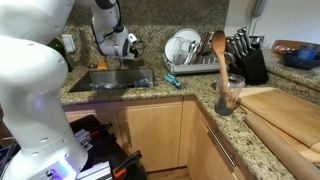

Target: Open the tap

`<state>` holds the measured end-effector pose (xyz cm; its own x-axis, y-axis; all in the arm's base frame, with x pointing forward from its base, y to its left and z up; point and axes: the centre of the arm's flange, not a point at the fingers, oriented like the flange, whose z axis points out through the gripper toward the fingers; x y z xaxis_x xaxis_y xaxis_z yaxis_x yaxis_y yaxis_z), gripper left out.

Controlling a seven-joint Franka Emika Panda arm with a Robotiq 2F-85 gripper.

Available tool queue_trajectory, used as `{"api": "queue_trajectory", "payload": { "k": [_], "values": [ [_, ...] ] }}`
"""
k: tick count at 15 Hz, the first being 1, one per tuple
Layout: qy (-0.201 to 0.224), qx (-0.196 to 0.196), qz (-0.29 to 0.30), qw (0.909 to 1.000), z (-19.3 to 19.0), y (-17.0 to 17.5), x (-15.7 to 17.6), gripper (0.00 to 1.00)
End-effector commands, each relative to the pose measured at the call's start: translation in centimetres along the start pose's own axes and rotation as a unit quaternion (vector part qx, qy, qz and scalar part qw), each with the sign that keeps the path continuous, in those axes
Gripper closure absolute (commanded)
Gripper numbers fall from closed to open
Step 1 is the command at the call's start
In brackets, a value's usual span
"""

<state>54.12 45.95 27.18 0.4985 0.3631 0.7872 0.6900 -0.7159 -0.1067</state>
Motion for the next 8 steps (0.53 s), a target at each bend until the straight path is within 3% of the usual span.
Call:
{"api": "queue_trajectory", "payload": {
  "k": [1,7,8],
  "values": [
    [0.007,0.0,0.003,1.0,0.6,0.3,0.0,0.0],
    [0.096,0.04,0.023,0.9943,2.3,0.4,0.8,0.0],
    [0.06,0.029,0.018,0.9976,1.2,-0.7,1.1,0.0]
  ]
}}
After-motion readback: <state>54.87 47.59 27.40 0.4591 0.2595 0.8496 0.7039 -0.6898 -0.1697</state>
